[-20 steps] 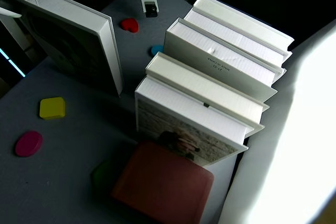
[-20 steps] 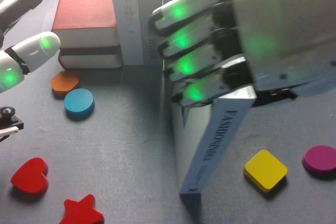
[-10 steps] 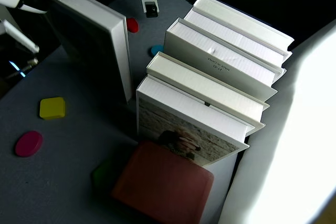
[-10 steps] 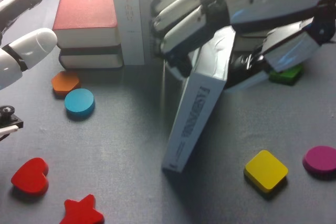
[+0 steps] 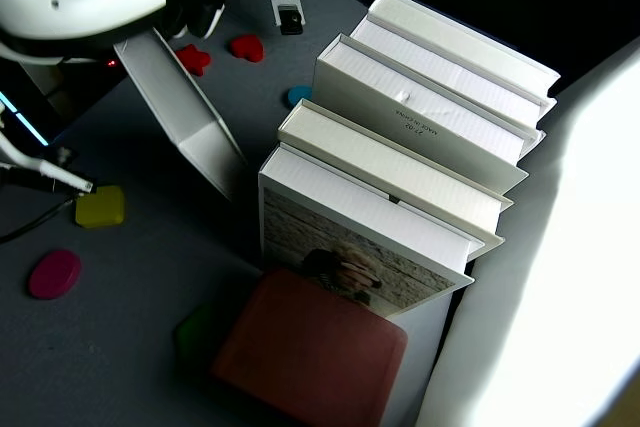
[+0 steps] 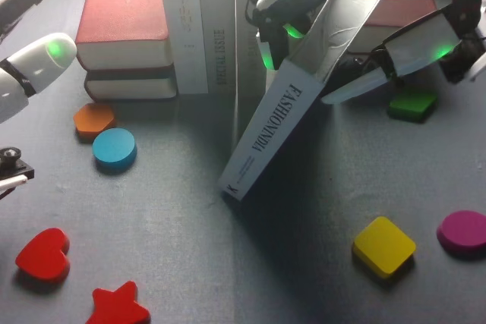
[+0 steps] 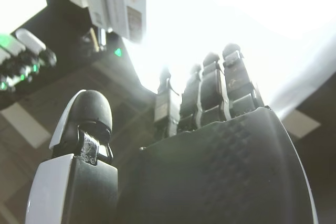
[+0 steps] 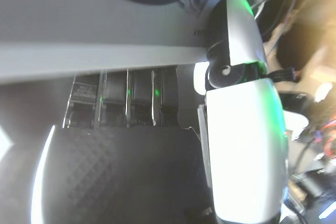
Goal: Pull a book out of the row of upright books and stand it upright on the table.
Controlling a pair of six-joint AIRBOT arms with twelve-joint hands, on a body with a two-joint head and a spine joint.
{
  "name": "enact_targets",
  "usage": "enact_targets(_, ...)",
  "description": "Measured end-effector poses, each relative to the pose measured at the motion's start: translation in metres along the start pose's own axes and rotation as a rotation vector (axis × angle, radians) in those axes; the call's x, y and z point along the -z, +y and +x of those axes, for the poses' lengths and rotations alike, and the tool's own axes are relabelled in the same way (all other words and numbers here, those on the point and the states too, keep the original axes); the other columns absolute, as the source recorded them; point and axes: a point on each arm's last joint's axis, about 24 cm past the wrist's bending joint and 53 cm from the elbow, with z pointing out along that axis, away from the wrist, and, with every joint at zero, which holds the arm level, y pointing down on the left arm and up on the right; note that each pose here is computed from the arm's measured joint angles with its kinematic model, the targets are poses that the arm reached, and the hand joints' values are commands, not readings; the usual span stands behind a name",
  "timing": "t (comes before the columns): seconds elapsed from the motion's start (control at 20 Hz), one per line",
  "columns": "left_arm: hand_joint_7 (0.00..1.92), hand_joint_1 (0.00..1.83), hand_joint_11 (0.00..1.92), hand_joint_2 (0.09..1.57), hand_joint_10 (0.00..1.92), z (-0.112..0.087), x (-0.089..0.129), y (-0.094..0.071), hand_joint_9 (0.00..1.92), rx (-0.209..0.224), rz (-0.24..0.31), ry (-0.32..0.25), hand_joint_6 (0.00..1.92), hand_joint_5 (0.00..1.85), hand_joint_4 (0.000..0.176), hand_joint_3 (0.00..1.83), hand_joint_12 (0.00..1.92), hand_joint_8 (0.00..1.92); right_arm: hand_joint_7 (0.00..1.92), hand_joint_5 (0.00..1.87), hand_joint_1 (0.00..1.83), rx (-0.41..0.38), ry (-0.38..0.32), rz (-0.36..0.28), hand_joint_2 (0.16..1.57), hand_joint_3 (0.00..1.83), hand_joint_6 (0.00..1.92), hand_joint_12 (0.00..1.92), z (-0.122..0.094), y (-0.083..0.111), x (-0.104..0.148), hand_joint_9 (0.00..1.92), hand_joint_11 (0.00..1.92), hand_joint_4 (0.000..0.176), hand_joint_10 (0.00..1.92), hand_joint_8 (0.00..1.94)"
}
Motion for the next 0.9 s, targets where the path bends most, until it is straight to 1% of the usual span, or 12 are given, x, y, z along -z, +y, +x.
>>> enact_targets(0.05,0.04,0.28,0.0,1.38,0.0,0.0,0.0,0.001,0.0,0.003,0.005,0.0,0.01,0.21,0.051,0.0,0.0,0.0,0.02,0.03,0.86,-0.032,-0.011,-0.005,1.1,0.0,0.16,1.17,0.001,-0.004,0.001,0.02,0.01,0.056,0.26,0.15)
enact_targets(0.1,0.05,0.28,0.0,1.38,0.0,0.001,0.0,0.004,0.0,0.01,0.004,-0.003,0.0,0.2,0.044,0.0,0.0,0.01,0.0,0.0,0.72,-0.033,-0.003,0.01,1.08,0.0,0.03,1.31,0.006,-0.011,0.002,0.04,0.0,0.037,0.16,0.03)
enact_targets(0.15,0.04,0.25,0.0,1.38,0.0,0.002,0.0,0.005,0.0,0.01,0.002,-0.001,0.0,0.19,0.043,0.0,0.0,0.0,0.02,0.01,0.84,-0.029,0.001,0.022,1.08,0.0,0.01,1.34,0.009,-0.017,0.003,0.07,0.0,0.048,0.15,0.01)
enact_targets(0.25,0.05,0.27,0.0,1.39,0.0,0.004,0.0,0.009,0.0,0.018,-0.006,-0.001,0.0,0.16,0.053,0.0,0.0,0.0,0.0,0.0,0.28,-0.059,-0.027,0.011,1.04,0.0,0.0,1.62,0.003,-0.017,0.006,0.0,0.0,0.078,0.03,0.0)
enact_targets(0.4,0.07,0.26,0.01,1.38,0.0,0.006,-0.001,0.008,0.0,0.024,-0.003,0.001,0.02,0.22,0.044,0.0,0.0,0.01,0.0,0.0,0.29,-0.065,-0.066,0.013,1.07,0.0,0.0,1.5,-0.008,-0.018,0.011,0.0,0.0,0.0,0.0,0.0)
enact_targets(0.45,0.08,0.27,0.01,1.37,0.0,0.006,-0.001,0.008,0.0,0.024,-0.003,0.0,0.02,0.23,0.041,0.0,0.0,0.01,0.0,0.0,0.18,-0.063,-0.079,0.009,1.02,0.0,0.0,1.84,-0.012,-0.017,0.012,0.0,0.0,0.0,0.0,0.0)
enact_targets(0.5,0.08,0.27,0.0,1.37,0.0,0.005,-0.001,0.008,0.0,0.025,-0.002,0.0,0.02,0.23,0.043,0.0,0.0,0.01,0.0,0.0,0.21,-0.057,-0.112,0.002,0.94,0.0,0.0,1.9,-0.02,-0.015,0.014,0.0,0.0,0.0,0.0,0.0)
enact_targets(0.6,0.06,0.27,0.0,1.37,0.0,0.005,-0.001,0.008,0.0,0.025,-0.002,0.0,0.01,0.23,0.058,0.0,0.0,0.0,0.0,0.0,0.3,-0.05,-0.168,-0.004,0.92,0.0,0.0,1.92,-0.034,-0.014,0.021,0.0,0.0,0.0,0.0,0.0)
enact_targets(0.75,0.06,0.25,0.0,1.37,0.0,0.006,0.0,0.008,0.0,0.029,-0.001,0.0,0.01,0.21,0.05,0.0,0.0,0.0,0.0,0.0,0.41,-0.042,-0.24,0.001,0.92,0.0,0.0,1.92,-0.054,-0.017,0.031,0.0,0.0,0.009,0.0,0.0)
enact_targets(0.8,0.06,0.25,0.0,1.38,0.0,0.006,0.0,0.008,0.0,0.029,-0.001,0.002,0.01,0.22,0.049,0.0,0.0,0.0,0.0,0.0,0.37,-0.046,-0.251,0.0,0.92,0.0,0.0,1.5,-0.057,-0.017,0.032,0.0,0.0,0.015,0.0,0.0)
enact_targets(0.85,0.06,0.28,0.0,1.38,0.0,0.007,0.0,0.008,0.0,0.031,-0.001,0.002,0.01,0.22,0.05,0.0,0.0,0.0,0.0,0.0,0.28,-0.041,-0.273,-0.001,0.9,0.0,0.0,0.8,-0.063,-0.015,0.037,0.0,0.0,0.017,0.0,0.0)
enact_targets(0.9,0.07,0.3,0.0,1.37,0.0,0.007,0.0,0.007,0.0,0.032,0.0,0.002,0.01,0.22,0.049,0.0,0.0,0.0,0.0,0.0,0.23,-0.028,-0.304,-0.005,0.91,0.0,0.0,0.16,-0.069,-0.008,0.047,0.0,0.0,0.001,0.0,0.0)
